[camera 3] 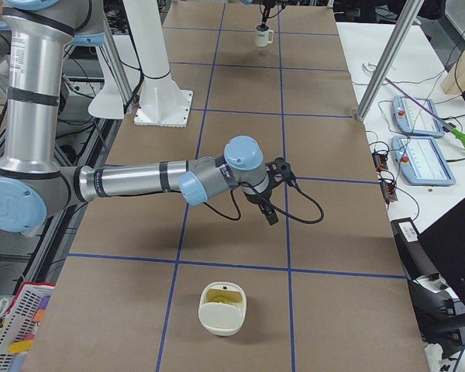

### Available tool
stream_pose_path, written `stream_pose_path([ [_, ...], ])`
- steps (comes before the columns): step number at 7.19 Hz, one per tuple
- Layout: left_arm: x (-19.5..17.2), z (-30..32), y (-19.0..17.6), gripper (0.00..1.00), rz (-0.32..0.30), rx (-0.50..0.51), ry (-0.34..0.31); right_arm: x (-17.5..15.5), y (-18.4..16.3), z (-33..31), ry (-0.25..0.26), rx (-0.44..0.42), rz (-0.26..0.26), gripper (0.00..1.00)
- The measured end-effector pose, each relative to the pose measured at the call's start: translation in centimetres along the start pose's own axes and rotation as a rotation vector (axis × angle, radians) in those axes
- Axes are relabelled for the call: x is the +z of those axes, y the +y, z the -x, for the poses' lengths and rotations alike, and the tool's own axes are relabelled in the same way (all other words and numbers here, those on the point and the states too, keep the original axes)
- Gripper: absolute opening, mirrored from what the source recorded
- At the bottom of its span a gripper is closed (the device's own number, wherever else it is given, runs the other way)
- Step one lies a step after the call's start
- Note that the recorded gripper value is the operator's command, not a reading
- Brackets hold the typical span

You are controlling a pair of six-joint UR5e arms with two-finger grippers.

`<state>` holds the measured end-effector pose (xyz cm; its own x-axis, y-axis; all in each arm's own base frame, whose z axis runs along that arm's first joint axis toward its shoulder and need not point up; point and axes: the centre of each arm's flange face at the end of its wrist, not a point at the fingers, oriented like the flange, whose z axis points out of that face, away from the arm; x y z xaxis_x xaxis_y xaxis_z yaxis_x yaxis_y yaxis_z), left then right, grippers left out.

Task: Left arm hands cup to right arm to dump lemon

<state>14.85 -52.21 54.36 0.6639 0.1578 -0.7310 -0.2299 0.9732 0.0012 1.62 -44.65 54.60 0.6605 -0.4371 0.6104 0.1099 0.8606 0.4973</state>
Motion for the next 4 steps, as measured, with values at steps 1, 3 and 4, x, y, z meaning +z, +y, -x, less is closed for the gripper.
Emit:
stream_pose_path([
  [1, 0.48, 0.4, -0.01, 0.61, 0.008, -0.006, 0.0, 0.13, 0.09, -0.04, -0.001, 0.002, 0.003, 1.0],
  [3, 1.18, 0.87, -0.18, 1.0, 0.02, -0.013, -0.001, 0.32, 0.22, -0.06, -0.004, 0.004, 0.008, 1.0],
  [4, 1.22, 0.85, -0.18, 1.0, 0.02, -0.011, -0.002, 0.38, 0.14, 0.0, -0.005, 0.003, 0.009, 1.0],
])
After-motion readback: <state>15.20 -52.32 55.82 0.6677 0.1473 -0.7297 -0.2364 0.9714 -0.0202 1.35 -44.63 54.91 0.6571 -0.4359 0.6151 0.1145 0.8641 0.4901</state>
